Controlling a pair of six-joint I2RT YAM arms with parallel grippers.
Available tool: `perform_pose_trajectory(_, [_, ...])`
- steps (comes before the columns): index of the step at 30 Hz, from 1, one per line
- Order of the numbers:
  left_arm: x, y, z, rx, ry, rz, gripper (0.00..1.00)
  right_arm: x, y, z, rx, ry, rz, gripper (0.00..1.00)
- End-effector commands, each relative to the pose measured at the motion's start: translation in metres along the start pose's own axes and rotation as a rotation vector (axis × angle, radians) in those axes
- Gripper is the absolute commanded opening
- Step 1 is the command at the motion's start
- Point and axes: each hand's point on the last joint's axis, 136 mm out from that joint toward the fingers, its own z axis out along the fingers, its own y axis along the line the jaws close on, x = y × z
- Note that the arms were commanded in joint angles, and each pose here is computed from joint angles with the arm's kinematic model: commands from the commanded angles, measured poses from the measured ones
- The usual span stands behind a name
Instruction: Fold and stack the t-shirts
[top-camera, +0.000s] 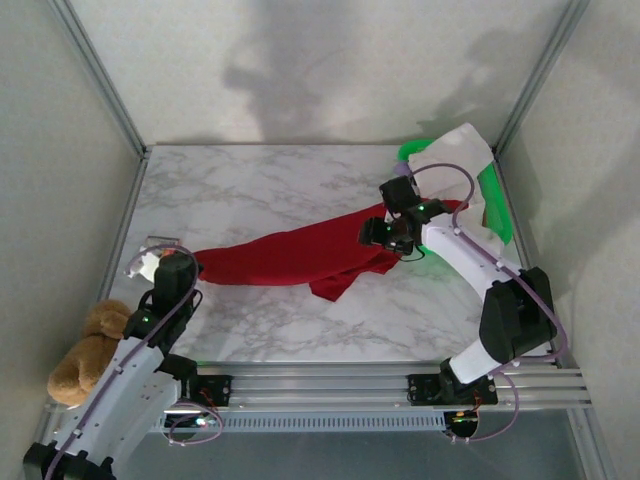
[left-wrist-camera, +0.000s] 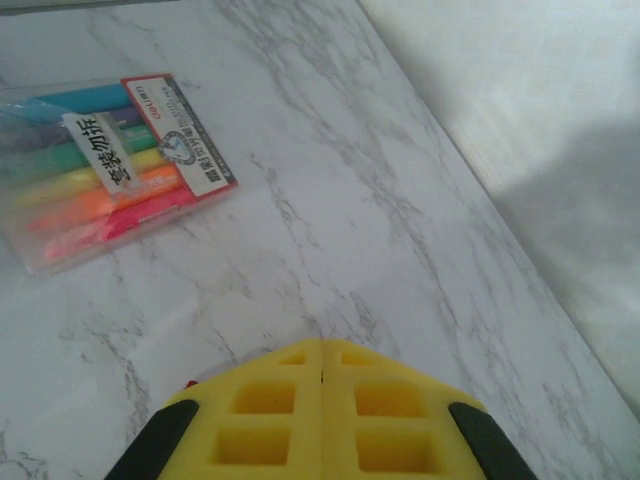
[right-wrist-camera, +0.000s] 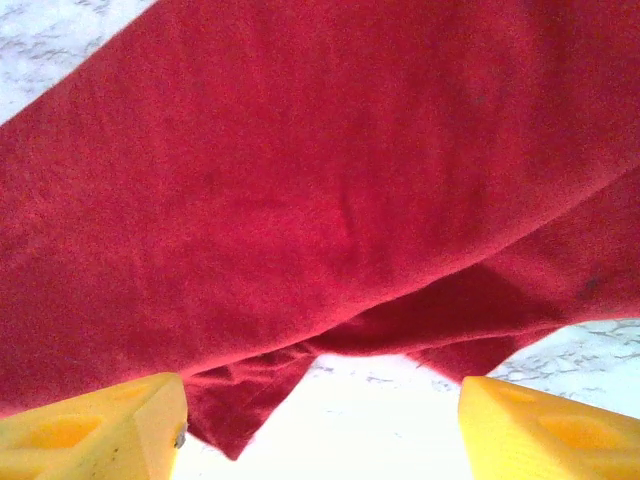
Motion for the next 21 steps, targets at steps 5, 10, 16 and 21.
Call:
perform_pose_trajectory(5, [0.004,-0.017,0.014,0.047,0.088,0.012,0.0,0.014,-0.01,0.012,0.042,0.021,0.027,0.59])
perform_pose_trajectory(10, [0.008,-0.026,0.031,0.037,0.145,0.053,0.0,0.044,0.007,0.012,0.015,0.095,-0.04,0.55])
perform_pose_trajectory(16, [0.006,-0.036,0.042,0.05,0.171,0.058,0.0,0.078,0.029,0.033,-0.002,0.192,-0.097,0.54])
perform_pose_trajectory(21, [0.005,-0.037,0.045,0.057,0.187,0.052,0.0,0.1,0.051,0.056,0.009,0.244,-0.154,0.53])
